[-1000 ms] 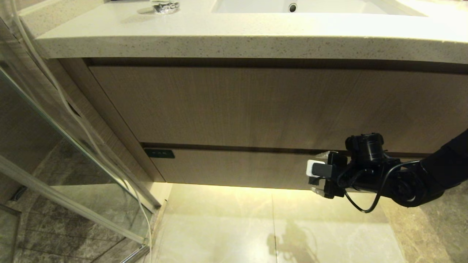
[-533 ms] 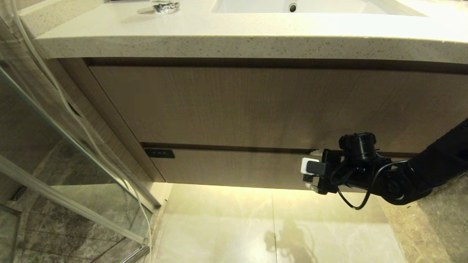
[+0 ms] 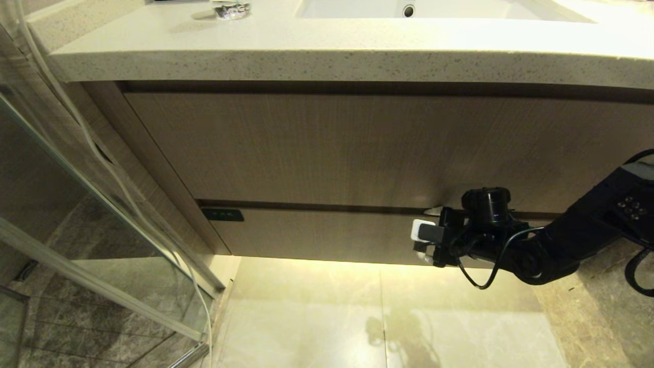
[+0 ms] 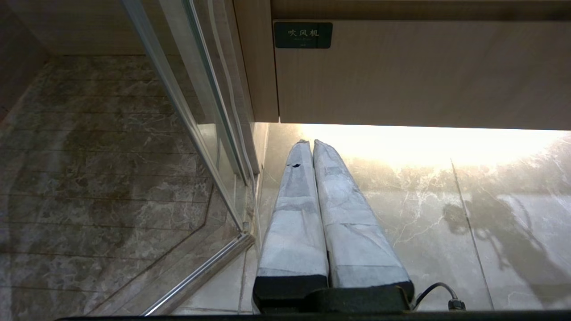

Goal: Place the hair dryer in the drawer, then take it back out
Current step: Pull open the drawer

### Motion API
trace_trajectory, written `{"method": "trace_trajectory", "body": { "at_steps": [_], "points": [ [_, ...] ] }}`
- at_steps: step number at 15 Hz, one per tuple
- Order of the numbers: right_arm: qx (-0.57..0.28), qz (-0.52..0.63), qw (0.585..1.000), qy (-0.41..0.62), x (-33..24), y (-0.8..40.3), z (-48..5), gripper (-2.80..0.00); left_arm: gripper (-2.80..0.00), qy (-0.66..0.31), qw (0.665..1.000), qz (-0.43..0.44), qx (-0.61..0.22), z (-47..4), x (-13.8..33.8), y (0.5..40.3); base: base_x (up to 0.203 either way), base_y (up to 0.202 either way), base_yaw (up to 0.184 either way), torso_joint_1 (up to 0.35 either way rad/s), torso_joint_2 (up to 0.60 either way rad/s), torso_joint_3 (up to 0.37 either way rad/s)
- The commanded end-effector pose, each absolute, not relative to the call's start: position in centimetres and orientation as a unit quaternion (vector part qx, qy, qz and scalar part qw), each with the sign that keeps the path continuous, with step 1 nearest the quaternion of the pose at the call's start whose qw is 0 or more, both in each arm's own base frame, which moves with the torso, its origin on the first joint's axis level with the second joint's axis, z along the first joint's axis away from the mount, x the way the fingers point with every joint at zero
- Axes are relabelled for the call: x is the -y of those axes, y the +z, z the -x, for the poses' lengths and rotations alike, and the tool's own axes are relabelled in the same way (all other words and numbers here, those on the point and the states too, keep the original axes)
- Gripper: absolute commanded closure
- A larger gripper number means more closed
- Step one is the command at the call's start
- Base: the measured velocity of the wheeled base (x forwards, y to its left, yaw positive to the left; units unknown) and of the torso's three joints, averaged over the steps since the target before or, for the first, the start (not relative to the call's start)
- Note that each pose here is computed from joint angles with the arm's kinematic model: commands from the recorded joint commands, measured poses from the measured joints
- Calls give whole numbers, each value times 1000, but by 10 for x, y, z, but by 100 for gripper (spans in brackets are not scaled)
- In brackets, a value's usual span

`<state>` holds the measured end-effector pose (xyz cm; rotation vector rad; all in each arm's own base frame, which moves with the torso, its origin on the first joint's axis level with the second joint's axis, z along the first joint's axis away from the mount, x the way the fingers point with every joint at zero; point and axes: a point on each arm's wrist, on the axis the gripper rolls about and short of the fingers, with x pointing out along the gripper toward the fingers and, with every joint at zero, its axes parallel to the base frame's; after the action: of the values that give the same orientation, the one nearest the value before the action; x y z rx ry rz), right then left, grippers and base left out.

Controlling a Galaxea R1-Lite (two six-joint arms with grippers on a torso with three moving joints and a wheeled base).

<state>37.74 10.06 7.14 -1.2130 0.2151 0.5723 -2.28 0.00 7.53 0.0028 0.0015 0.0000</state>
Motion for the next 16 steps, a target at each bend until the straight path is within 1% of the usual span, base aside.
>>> {"method": "trace_trajectory", "body": {
  "at_steps": [1,5,10,16],
  "points": [
    [-103,563,775,268,-102,63,-382,-280,0,0,1000,-2,-1,23,0,75,0,0,0,0,0,0],
    [-124,561,769,279,-102,56,-381,-280,0,0,1000,-2,-1,23,0,75,0,0,0,0,0,0],
    [-221,530,744,341,-97,48,-362,-280,0,0,1000,-2,-1,23,0,75,0,0,0,0,0,0],
    [-233,527,740,348,-93,60,-348,-280,0,0,1000,-2,-1,23,0,75,0,0,0,0,0,0]
  ]
}}
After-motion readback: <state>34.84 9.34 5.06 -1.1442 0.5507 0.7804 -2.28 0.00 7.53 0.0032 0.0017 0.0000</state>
